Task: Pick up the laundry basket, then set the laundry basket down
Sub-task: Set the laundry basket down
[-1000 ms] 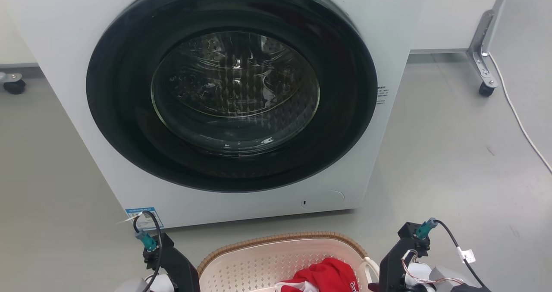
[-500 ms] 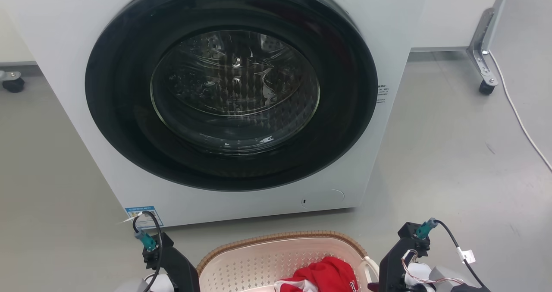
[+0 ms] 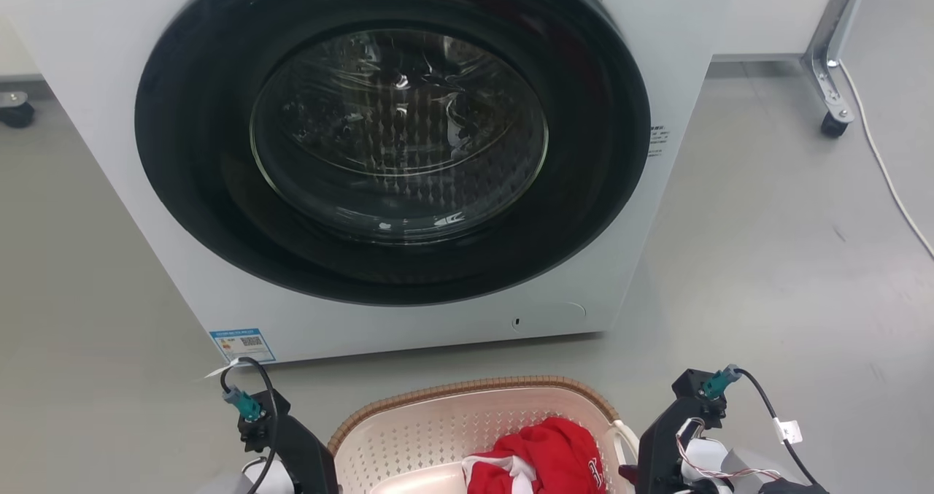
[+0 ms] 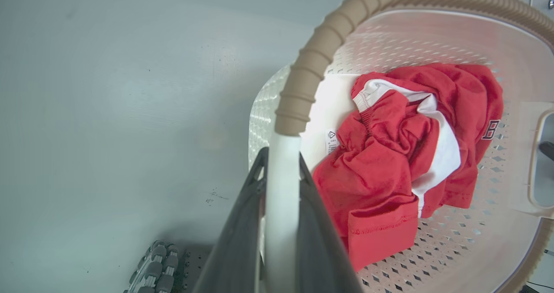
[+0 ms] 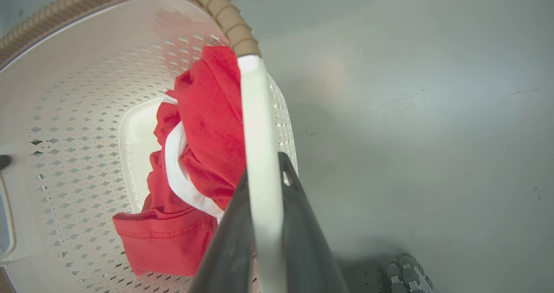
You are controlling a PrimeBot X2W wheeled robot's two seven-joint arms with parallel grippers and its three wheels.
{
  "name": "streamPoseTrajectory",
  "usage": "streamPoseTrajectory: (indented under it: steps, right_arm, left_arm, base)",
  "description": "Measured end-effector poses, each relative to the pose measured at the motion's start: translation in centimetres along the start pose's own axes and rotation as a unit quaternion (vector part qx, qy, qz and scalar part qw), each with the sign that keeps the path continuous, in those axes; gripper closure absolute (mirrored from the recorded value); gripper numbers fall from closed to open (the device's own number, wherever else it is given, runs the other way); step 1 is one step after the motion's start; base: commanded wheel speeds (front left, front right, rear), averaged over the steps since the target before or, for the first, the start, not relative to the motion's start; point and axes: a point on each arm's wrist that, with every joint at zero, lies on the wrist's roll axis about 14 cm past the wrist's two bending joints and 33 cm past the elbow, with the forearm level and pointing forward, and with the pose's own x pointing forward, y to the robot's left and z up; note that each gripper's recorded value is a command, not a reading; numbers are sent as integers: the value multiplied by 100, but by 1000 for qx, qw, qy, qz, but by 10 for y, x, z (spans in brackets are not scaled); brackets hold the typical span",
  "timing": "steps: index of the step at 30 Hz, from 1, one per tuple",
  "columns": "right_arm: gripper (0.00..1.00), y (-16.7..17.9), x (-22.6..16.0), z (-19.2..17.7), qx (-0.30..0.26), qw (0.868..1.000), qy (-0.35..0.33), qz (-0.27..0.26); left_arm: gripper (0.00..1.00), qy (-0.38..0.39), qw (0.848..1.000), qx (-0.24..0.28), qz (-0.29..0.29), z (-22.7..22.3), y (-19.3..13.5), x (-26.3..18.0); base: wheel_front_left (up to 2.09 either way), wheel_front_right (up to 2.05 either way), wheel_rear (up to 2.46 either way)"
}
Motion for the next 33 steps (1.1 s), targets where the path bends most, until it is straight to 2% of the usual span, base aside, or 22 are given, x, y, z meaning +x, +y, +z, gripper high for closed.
streamPoseTrajectory:
  steps: [19,33]
  right_arm:
    - [100,-9,48,8,14,1000,-9,-7]
    - [100,-21,98,24,-10,999,-24,-17]
  left_arm:
    - [100,-21,1000,-2,21,13,24,43]
    - [100,-42,998,11,39,33,49,85]
  base:
    - [0,0,0]
    - [0,0,0]
